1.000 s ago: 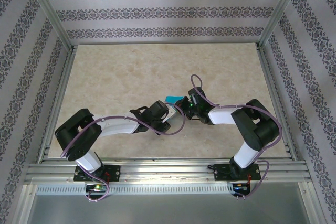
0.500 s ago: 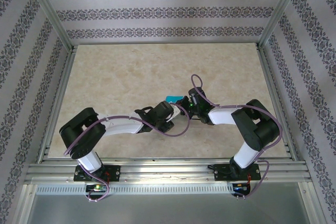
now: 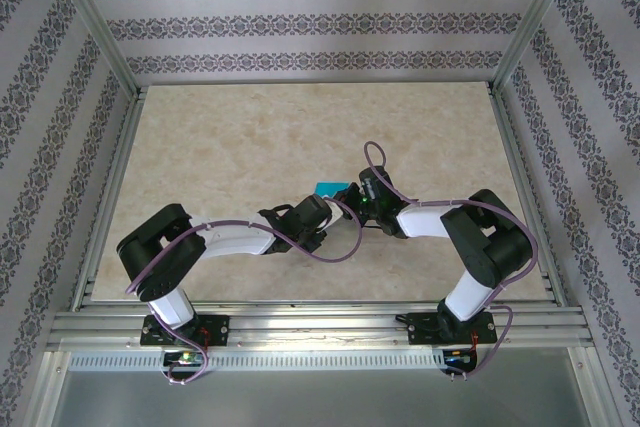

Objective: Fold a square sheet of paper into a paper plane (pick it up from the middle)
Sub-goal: Fold the wing for the fifth time at the center of the table.

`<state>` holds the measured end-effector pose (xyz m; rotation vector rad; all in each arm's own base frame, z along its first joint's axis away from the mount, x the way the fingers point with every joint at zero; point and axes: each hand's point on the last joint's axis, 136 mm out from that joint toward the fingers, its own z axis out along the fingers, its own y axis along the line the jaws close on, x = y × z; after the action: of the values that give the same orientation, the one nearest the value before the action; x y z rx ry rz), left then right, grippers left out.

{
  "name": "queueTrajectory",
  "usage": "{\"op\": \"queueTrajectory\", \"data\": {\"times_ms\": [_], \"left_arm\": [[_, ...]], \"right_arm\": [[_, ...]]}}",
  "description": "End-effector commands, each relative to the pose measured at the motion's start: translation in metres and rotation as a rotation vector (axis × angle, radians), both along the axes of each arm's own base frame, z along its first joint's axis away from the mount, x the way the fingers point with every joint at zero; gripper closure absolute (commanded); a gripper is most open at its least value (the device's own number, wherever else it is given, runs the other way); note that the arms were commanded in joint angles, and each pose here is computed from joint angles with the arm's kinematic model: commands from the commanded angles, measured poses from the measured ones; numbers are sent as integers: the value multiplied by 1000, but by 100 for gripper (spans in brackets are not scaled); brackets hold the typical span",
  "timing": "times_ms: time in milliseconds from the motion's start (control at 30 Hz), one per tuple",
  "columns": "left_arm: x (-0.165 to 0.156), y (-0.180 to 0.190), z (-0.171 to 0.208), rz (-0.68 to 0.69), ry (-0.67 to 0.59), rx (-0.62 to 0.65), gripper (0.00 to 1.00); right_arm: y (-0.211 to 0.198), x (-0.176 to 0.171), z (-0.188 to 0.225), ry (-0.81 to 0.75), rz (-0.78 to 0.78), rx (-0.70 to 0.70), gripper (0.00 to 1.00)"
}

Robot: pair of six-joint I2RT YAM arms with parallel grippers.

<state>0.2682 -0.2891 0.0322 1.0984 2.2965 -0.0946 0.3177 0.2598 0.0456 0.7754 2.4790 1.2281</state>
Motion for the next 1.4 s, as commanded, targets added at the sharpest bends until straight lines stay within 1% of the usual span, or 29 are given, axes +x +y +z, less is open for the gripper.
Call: {"op": "queueTrajectory", "data": {"times_ms": [0, 100, 133, 167, 200, 300, 467, 600, 700, 767, 833, 900, 967, 1000, 1067, 1100, 1167, 1233, 1300, 1333, 1367], "left_arm": [[0, -2, 8, -10, -30, 7, 81], [0, 1, 7, -6, -31, 20, 84], [0, 2, 7, -4, -32, 25, 82], [1, 3, 8, 2, -38, 28, 77], [0, 4, 8, 2, -39, 31, 75], [1, 5, 8, -4, -46, 35, 75], [1, 4, 8, -5, -50, 37, 79], [2, 6, 7, -1, -56, 45, 86], [3, 6, 7, 0, -59, 43, 91], [3, 7, 7, 5, -62, 45, 92], [4, 7, 8, 8, -65, 42, 93], [5, 5, 9, 13, -65, 34, 95], [5, 3, 11, 13, -63, 23, 96], [5, 2, 12, 13, -60, 18, 96], [5, 0, 13, 16, -51, 5, 98], [5, -1, 14, 17, -42, -9, 99], [3, -4, 15, 18, -15, -46, 99], [1, -8, 18, 20, 26, -106, 100], [-2, -11, 22, 20, 76, -182, 100], [-3, -13, 23, 22, 104, -224, 100], [-4, -14, 24, 26, 133, -267, 100]], "right_arm": [[5, 0, 6, -15, 8, 20, 96], [5, 0, 6, -14, 6, 20, 97], [5, 0, 7, -16, 6, 19, 97], [5, 0, 8, -18, 6, 21, 97], [5, 0, 9, -21, 6, 22, 97], [5, 0, 10, -21, 9, 25, 97], [5, 1, 9, -18, 10, 27, 97], [5, 1, 10, -20, 6, 28, 97], [5, 1, 11, -25, 12, 30, 94], [5, 0, 13, -29, 18, 29, 90], [5, -1, 15, -33, 24, 22, 88], [2, -3, 17, -44, 30, 9, 80], [-4, -5, 20, -55, 33, -6, 74], [-8, -5, 23, -66, 29, -13, 68], [-17, -7, 30, -94, 29, -26, 61], [-23, -9, 34, -108, 33, -45, 56], [-35, -12, 46, -159, 46, -104, 48], [-57, -20, 52, -190, 41, -241, 43], [-80, -26, 61, -242, 25, -347, 38], [-90, -29, 67, -279, 10, -377, 32], [-98, -31, 72, -310, -14, -388, 23]]}}
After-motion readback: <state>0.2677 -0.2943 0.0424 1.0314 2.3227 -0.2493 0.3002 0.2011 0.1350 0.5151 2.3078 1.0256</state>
